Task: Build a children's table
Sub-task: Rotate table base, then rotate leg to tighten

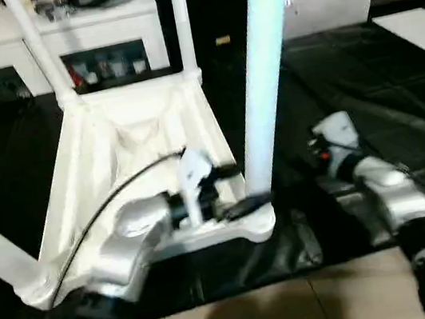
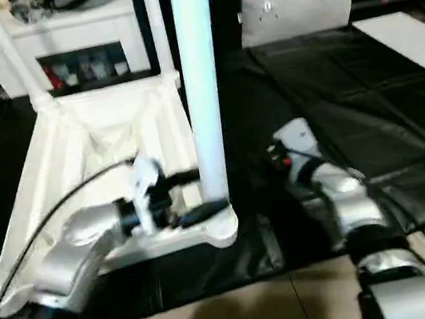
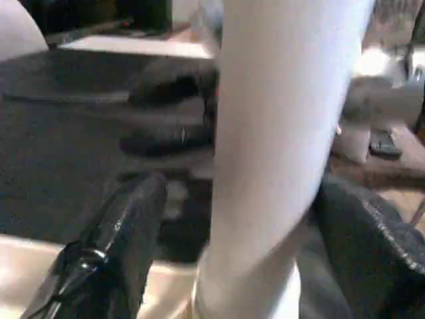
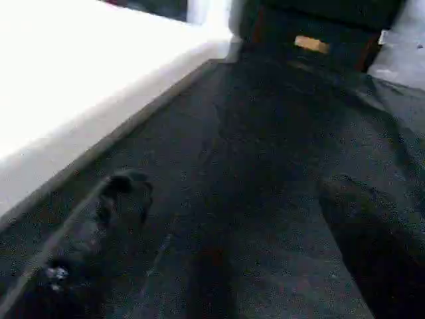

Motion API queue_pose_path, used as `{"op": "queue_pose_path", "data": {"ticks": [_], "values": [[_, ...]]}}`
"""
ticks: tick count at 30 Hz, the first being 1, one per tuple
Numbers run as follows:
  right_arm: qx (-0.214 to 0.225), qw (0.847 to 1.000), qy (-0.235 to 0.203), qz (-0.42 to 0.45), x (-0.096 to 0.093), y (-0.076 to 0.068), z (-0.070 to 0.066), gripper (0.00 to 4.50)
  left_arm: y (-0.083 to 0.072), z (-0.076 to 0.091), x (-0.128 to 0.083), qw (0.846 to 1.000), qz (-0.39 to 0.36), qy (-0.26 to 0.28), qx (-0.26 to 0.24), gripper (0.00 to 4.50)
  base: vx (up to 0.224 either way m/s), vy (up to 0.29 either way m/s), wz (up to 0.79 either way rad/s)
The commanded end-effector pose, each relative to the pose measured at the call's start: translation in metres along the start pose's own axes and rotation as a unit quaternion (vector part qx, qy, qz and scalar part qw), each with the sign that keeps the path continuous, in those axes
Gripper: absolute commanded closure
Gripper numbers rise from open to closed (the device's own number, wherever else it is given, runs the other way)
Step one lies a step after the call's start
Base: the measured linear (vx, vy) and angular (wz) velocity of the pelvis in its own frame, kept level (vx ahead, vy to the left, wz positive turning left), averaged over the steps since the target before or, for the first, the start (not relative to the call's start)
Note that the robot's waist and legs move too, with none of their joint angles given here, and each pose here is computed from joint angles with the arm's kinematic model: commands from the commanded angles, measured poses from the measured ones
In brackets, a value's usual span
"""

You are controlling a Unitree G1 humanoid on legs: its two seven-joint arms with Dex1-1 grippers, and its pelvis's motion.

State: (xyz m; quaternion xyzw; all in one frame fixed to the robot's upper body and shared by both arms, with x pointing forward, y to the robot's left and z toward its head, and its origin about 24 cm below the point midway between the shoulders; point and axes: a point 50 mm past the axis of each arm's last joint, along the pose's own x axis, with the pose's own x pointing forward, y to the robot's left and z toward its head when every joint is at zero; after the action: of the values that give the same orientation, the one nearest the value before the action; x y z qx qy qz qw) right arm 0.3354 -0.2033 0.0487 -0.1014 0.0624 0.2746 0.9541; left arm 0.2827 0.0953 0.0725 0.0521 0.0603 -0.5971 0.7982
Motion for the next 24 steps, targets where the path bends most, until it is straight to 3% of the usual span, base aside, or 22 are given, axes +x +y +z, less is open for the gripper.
{"op": "queue_pose_path", "data": {"ticks": [1, 3, 5, 8, 12, 24], "values": [[-0.002, 0.998, -0.010, 0.064, -0.009, 0.002, 0.008, 0.00, 0.004, -0.020, -0.018, 0.996, -0.013, 0.092, 0.018, 0.78, 0.000, 0.000, 0.00], [-0.013, 0.996, -0.013, 0.086, -0.014, 0.004, 0.011, 0.00, 0.007, -0.030, -0.027, 0.989, -0.010, 0.145, 0.029, 1.13, 0.000, 0.000, 0.00], [-0.019, 0.995, -0.017, 0.096, -0.016, 0.006, 0.012, 0.00, 0.009, -0.034, -0.031, 0.986, -0.005, 0.163, 0.030, 1.19, 0.000, 0.000, 0.00], [-0.017, 0.989, -0.013, 0.148, -0.022, 0.013, 0.014, 0.00, 0.009, -0.034, -0.034, 0.987, -0.016, 0.158, 0.027, 1.57, 0.000, 0.000, 0.00], [0.004, 0.975, 0.000, 0.223, -0.032, 0.024, 0.017, 0.00, 0.010, -0.033, -0.036, 0.986, -0.027, 0.161, 0.033, 1.74, 0.000, 0.000, 0.00], [0.030, 0.955, 0.023, 0.295, -0.042, 0.034, 0.028, 0.00, 0.003, -0.038, -0.043, 0.984, -0.042, 0.175, -0.003, 2.80, 0.000, 0.000, 0.00]]}}
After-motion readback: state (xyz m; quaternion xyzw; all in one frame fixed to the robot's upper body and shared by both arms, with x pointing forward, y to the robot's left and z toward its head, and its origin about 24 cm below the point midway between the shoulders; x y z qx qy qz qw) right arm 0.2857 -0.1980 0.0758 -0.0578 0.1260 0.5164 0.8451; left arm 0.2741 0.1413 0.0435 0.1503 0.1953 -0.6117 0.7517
